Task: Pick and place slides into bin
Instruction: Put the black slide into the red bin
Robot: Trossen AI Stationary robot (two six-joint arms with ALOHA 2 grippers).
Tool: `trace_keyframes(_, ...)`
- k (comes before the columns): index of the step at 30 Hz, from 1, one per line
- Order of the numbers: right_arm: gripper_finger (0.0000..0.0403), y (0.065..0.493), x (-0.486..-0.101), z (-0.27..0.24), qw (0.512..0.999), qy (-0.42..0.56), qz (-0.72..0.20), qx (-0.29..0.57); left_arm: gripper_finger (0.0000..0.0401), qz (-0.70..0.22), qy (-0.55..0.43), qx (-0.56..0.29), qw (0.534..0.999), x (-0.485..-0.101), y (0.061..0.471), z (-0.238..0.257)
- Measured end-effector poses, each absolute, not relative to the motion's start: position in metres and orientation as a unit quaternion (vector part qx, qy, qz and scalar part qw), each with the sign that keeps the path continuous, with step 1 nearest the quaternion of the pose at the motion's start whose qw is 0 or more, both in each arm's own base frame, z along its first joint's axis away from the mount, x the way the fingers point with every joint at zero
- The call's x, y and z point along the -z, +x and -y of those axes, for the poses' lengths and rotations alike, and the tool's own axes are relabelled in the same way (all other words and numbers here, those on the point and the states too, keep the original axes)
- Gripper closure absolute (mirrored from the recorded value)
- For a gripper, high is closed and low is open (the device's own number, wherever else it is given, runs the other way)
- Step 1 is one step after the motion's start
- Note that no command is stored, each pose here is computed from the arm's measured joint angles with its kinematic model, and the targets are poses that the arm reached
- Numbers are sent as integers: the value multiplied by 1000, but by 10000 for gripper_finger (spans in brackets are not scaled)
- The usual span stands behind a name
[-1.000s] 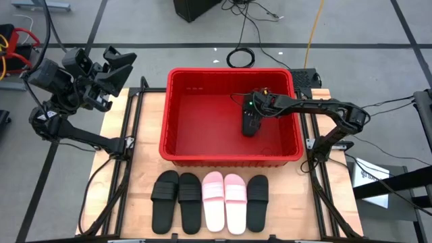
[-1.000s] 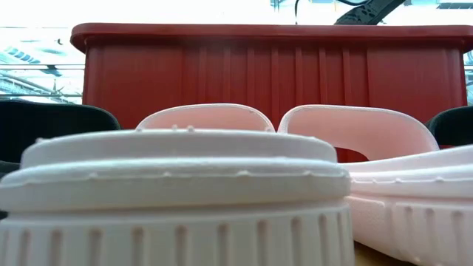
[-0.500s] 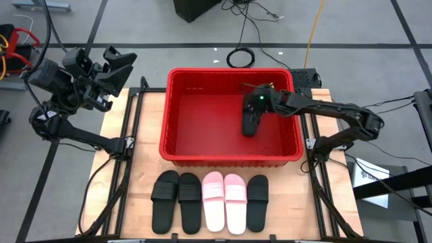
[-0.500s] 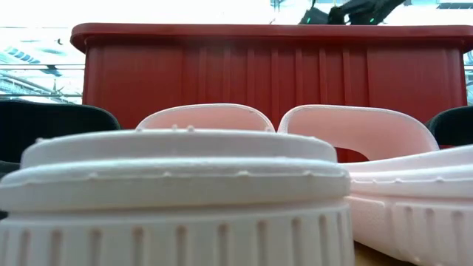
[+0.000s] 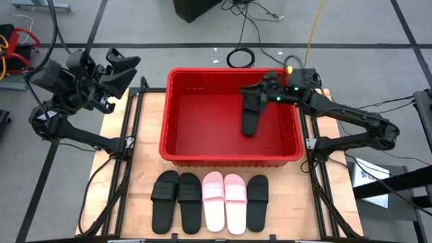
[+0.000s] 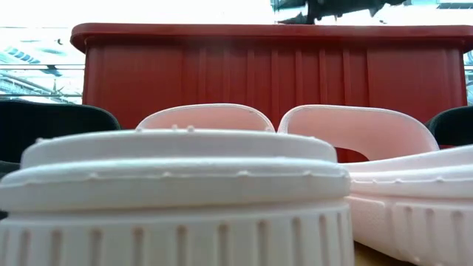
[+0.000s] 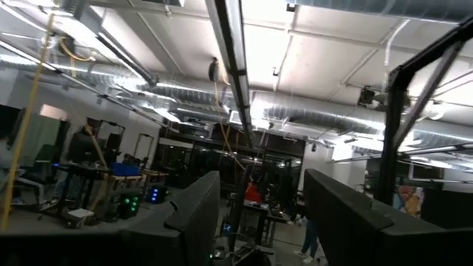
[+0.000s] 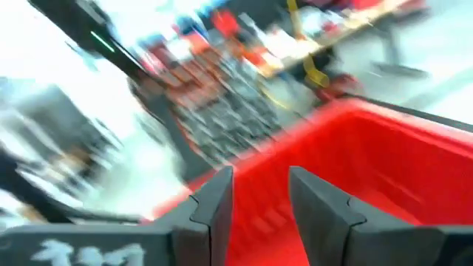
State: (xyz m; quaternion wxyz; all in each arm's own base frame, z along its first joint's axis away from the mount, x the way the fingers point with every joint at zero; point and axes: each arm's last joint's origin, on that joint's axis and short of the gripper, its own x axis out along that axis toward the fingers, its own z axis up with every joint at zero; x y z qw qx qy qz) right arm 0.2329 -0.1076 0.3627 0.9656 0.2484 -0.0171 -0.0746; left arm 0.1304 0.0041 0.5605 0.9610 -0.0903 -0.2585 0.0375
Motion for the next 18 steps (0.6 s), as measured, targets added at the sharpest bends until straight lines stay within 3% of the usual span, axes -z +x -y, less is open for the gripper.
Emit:
trace_keyframes(9, 277, 233, -406, 77, 931, 293, 189, -105, 199, 257, -72, -11, 964, -561, 130, -2)
trace_keyframes(18, 277, 227, -430, 33, 894, 251, 326, -177, 199, 256, -55, -2, 965, -561, 130, -2)
